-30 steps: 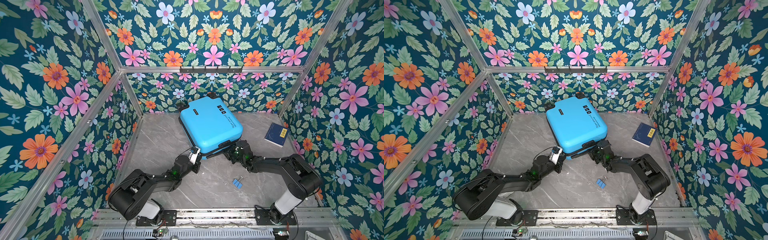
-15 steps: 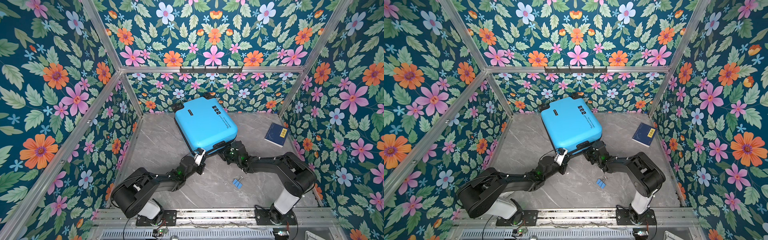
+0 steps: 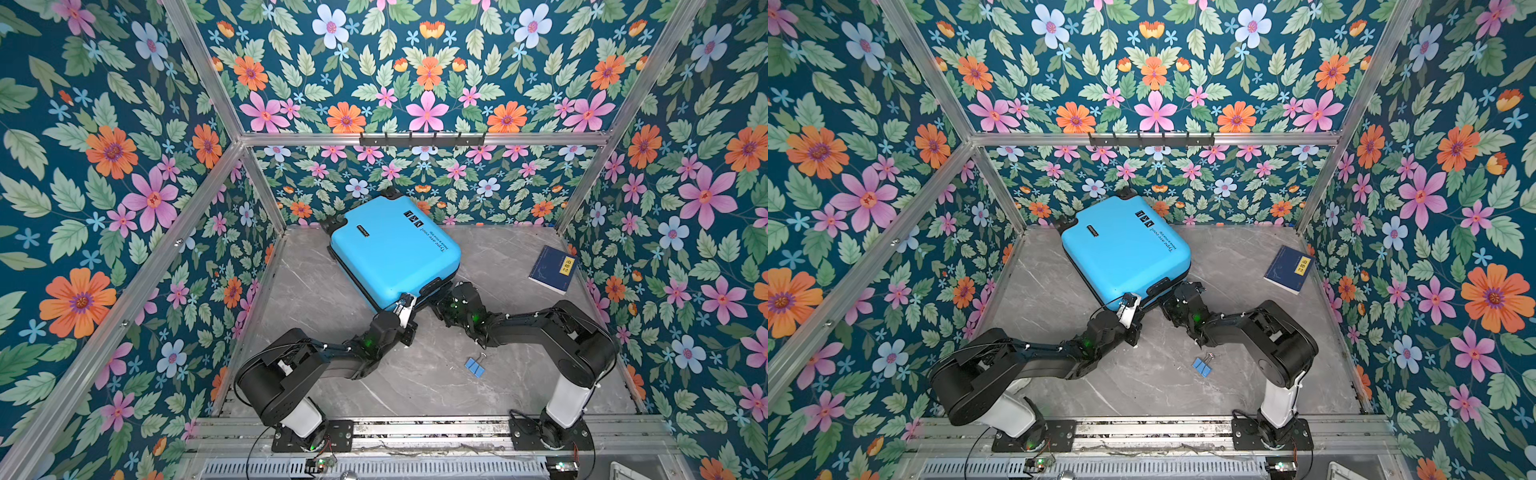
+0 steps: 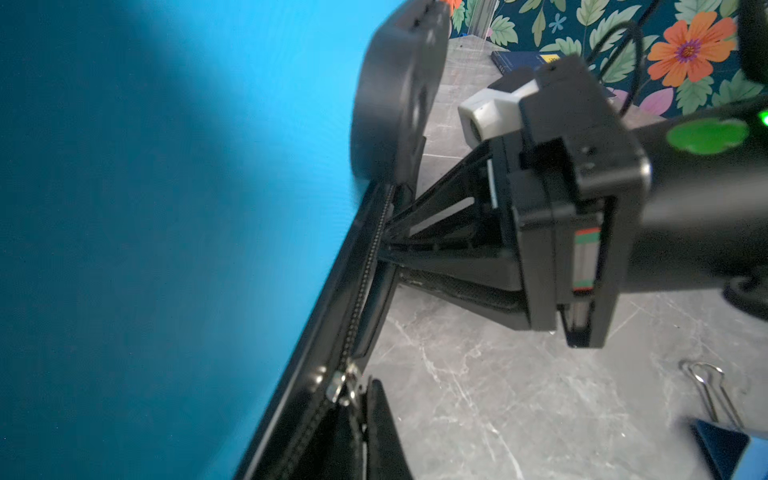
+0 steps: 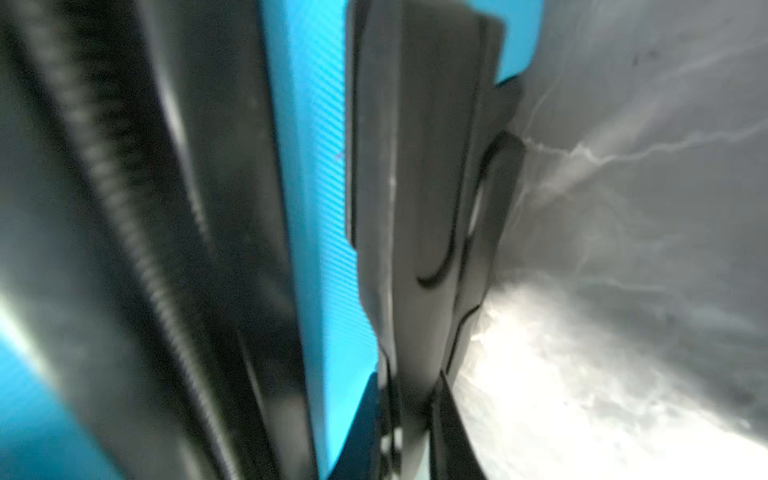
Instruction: Pack the luggage
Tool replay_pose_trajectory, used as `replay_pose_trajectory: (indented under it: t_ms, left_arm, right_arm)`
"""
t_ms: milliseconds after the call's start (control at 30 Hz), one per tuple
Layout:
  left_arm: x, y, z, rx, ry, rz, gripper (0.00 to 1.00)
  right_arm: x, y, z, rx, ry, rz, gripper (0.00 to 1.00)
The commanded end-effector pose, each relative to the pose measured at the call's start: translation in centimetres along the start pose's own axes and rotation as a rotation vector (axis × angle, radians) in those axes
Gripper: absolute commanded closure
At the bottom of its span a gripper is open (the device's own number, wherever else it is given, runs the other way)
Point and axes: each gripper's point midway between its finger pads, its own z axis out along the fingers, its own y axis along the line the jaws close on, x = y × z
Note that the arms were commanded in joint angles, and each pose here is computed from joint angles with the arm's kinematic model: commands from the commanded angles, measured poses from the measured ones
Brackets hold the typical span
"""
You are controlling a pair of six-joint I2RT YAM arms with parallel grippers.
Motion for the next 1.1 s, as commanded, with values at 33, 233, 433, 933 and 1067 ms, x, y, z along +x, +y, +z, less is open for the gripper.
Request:
replay_pose_trajectory:
  t_ms: [33, 233, 433, 933, 1067]
  left_arm:
    - [-4.8, -5.8, -0.3, 0.271, -0.165, 0.027, 1.0]
    - [-5.3, -5.8, 0.1, 0.251, -0.176, 0.028, 1.0]
    - [-5.1, -4.6, -0.9, 0.195, -0.185, 0.021, 1.0]
    - [-3.8, -2.8, -3.4, 0.126, -0.175, 0.035, 1.0]
    - [-3.2, -2.3, -4.1, 0.109, -0.171, 0.03, 1.0]
  right_arm:
    - [4.3, 1.7, 0.0, -0.072, 0.164, -0.096, 1.0]
    - [5.1, 1.6, 0.0, -0.072, 0.167, -0.103, 1.0]
    - [4.7, 1.2, -0.7, -0.063, 0.143, -0.108, 1.0]
    - [6.1, 2.1, -2.0, -0.106, 0.185, -0.211, 0.34]
    - [5.1, 1.7, -4.3, -0.08, 0.134, -0.266, 0.25]
